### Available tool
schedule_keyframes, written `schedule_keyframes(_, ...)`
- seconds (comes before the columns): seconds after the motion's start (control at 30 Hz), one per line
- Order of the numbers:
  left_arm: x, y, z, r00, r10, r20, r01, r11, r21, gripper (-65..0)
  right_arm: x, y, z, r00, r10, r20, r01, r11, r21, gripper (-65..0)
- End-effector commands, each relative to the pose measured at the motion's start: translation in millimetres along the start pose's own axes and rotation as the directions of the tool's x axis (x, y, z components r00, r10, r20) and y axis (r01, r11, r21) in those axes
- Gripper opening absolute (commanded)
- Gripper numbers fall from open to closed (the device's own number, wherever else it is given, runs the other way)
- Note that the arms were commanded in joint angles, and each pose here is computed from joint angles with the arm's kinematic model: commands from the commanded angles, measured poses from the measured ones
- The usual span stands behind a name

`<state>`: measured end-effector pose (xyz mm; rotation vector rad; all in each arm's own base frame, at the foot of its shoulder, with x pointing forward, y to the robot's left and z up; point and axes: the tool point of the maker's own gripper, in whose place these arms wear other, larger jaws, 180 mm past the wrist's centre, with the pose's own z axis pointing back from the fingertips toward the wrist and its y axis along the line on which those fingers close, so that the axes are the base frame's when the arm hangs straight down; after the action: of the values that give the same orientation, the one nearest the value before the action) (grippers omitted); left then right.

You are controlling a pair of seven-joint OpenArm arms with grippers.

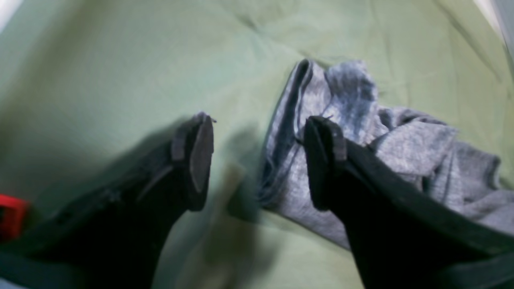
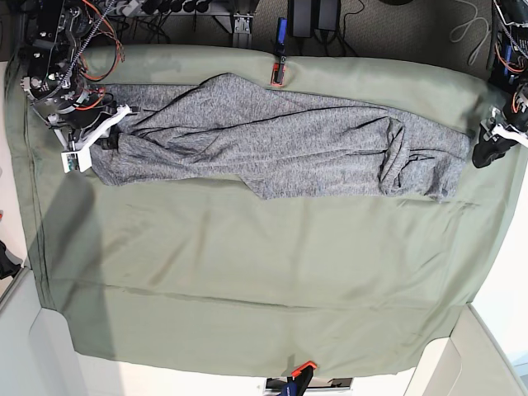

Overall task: Fold the T-shirt properly
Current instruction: 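Release the sleeve and withdraw the left gripper to the shirt end, then grasp the shirt strip's end with the left gripper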

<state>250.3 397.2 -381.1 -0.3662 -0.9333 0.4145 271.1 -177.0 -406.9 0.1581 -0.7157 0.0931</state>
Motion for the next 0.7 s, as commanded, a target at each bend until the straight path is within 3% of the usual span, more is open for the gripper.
schedule_keyframes(0.0,20,-2,3,0.999,-0.005,0.038,0.006,1.0,-0.021,-26.7,13,-1,2,0.999,0.009,0.038,-0.009,1.0,0.004,-65.0)
schedule_keyframes(0.13,16,-3,1,0.999,0.038,0.029,-0.036,0.999,-0.04,-26.7,13,0,2,0.999,0.006,0.039,-0.006,1.0,0.007,-65.0)
schedule_keyframes(0.37,-15,-33,-8,0.988,0.101,-0.12,-0.119,0.98,-0.159,-26.7,12,0,2,0.999,0.006,0.035,-0.006,1.0,0.007,-65.0)
schedule_keyframes(0.67,-23,-63,-19,0.983,0.067,-0.169,-0.108,0.964,-0.243,-26.7,14,4,2,0.999,-0.014,0.044,0.013,0.999,0.03,-65.0)
